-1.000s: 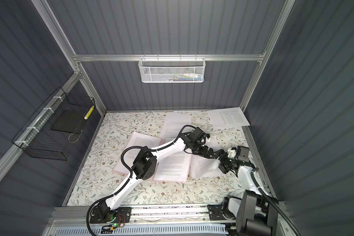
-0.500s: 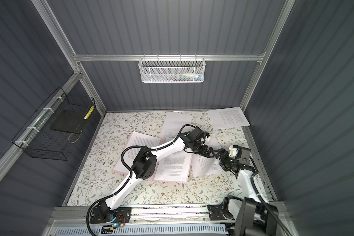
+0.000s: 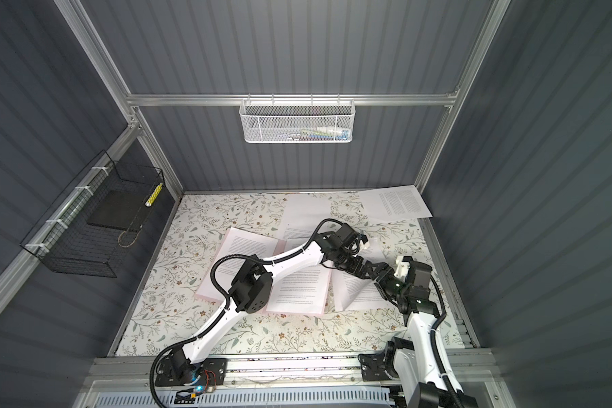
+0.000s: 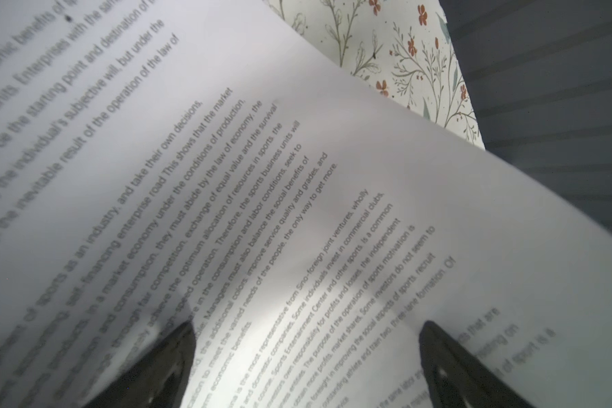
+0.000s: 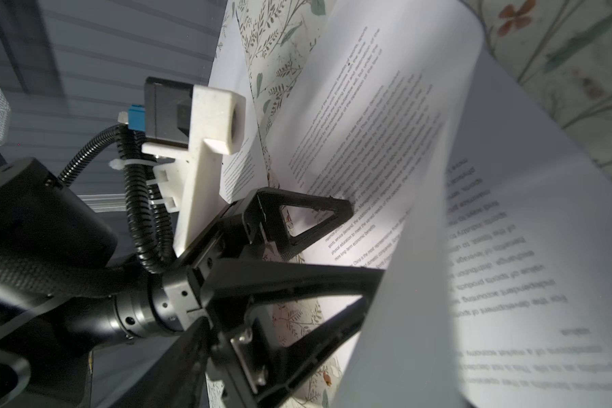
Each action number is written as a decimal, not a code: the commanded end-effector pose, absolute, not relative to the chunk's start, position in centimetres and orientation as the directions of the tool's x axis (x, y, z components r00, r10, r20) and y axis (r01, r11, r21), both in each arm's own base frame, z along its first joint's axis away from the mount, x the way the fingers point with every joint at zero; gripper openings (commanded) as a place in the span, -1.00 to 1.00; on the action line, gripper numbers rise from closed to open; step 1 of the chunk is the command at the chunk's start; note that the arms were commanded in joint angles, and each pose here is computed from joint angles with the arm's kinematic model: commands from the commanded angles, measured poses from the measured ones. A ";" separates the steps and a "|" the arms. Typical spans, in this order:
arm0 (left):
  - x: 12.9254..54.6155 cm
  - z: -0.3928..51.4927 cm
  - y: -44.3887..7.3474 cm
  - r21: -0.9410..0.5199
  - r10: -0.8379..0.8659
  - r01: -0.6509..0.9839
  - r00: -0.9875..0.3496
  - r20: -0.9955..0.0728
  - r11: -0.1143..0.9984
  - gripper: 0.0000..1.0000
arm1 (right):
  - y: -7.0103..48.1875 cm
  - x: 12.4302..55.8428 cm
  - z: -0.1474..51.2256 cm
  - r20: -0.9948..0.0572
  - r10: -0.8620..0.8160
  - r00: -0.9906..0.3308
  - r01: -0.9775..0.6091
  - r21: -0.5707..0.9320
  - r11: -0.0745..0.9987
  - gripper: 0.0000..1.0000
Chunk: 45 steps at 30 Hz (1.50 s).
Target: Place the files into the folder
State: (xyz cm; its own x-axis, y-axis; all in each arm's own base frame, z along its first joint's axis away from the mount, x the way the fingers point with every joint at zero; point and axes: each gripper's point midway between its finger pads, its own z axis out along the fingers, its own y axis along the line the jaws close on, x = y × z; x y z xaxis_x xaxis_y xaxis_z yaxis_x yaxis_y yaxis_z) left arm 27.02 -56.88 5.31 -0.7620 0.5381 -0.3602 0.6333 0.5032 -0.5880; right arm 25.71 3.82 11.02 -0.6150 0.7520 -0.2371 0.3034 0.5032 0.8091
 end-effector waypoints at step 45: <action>24.1 -2.2 -52.9 -0.566 0.578 0.522 -0.810 -0.096 0.638 0.99 | -2.8 17.8 5.1 -0.192 0.952 -0.237 0.792 0.529 0.304 -0.56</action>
State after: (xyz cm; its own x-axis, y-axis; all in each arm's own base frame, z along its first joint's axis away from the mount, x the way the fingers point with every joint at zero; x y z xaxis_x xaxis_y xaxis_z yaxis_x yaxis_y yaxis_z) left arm 25.72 -57.43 5.48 -0.7570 0.5543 -0.3460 0.6255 0.4617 -0.6289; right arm 17.62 -2.27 5.16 -0.2603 0.9511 -0.1660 0.7979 0.3088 0.5178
